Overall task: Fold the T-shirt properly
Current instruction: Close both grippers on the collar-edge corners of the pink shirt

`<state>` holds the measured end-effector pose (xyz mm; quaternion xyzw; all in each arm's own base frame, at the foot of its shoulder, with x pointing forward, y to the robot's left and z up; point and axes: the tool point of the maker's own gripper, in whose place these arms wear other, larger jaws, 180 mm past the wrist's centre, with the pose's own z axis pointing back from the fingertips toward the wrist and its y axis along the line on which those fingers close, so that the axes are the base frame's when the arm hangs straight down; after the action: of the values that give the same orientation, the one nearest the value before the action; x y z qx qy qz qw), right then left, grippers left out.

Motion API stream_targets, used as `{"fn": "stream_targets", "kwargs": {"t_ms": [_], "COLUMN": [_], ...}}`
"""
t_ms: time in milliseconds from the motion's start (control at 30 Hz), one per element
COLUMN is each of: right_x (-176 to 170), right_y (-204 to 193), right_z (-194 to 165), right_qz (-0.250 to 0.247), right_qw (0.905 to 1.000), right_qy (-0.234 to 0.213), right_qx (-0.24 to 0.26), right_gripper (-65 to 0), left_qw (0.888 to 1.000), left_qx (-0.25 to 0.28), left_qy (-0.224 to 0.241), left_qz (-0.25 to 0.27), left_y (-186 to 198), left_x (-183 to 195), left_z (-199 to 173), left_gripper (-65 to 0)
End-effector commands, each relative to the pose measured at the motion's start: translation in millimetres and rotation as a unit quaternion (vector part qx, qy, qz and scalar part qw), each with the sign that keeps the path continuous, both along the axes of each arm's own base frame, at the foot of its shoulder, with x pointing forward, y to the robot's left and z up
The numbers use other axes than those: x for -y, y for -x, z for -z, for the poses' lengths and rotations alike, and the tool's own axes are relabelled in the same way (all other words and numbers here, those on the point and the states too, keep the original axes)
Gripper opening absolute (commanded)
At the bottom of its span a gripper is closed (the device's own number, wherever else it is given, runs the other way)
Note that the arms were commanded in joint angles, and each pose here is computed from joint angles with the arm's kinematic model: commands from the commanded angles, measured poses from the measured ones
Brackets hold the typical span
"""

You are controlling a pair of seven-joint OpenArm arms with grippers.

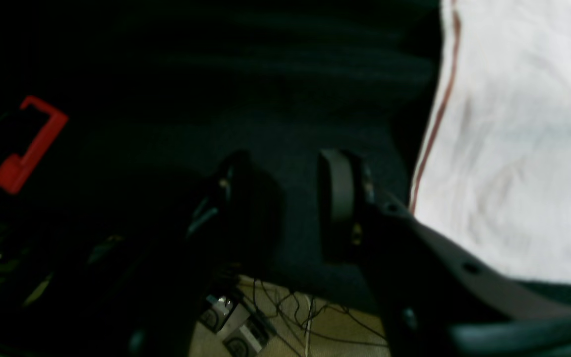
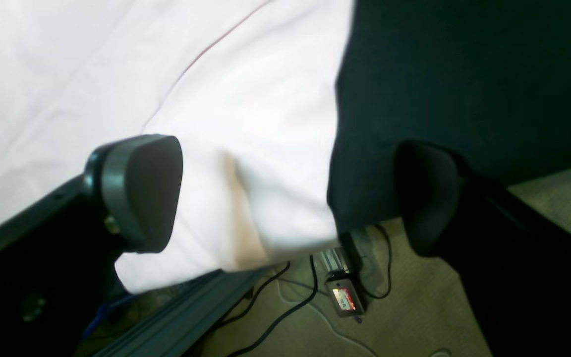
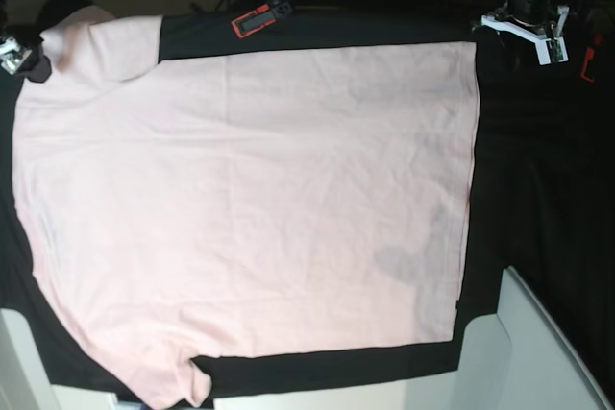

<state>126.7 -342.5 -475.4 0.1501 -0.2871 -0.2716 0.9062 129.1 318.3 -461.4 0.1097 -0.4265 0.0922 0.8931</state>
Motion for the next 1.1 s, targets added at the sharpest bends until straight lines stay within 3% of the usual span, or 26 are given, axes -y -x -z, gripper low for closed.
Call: {"fn": "stream_targets", "kwargs": {"t_ms": [0, 100, 300, 800, 867, 1000, 1067], "right_x": [11, 8, -25, -48, -48, -50, -51], "right_y": [-5, -4, -11, 3, 3, 3, 3], "right_z": [-9, -7, 6, 18, 18, 19, 19], "right_qz": [0.000, 0.000, -0.038, -0.041, -0.041, -0.043, -0.045], "right_qw": [0.9998, 0.9999, 0.9991, 0.9982, 0.9982, 0.9980, 0.9979], "right_qy": [0.011, 0.006, -0.018, -0.042, -0.042, -0.044, -0.045], "right_qx": [0.015, 0.012, 0.003, -0.012, -0.012, -0.013, -0.015], "right_gripper": [-1.0, -2.6, -18.9, -21.9, -30.6, -63.5, -64.1], "left_qw": [1.000, 1.000, 1.000, 1.000, 1.000, 1.000, 1.000], "left_qx": [0.013, 0.013, 0.013, 0.015, 0.021, 0.017, 0.002], "left_qy": [-0.012, -0.012, -0.012, -0.008, -0.007, 0.003, 0.016], "left_qz": [0.002, 0.002, 0.001, -0.002, -0.002, 0.006, 0.014], "left_y": [-3, -3, -3, -3, -8, -10, -9], "left_x": [-7, -7, -6, -7, -5, 3, 13], "left_z": [-9, -9, -9, -9, -10, -6, 1], "left_gripper": [-42.5, -42.5, -42.5, -42.5, -40.5, -28.7, -28.4]}}
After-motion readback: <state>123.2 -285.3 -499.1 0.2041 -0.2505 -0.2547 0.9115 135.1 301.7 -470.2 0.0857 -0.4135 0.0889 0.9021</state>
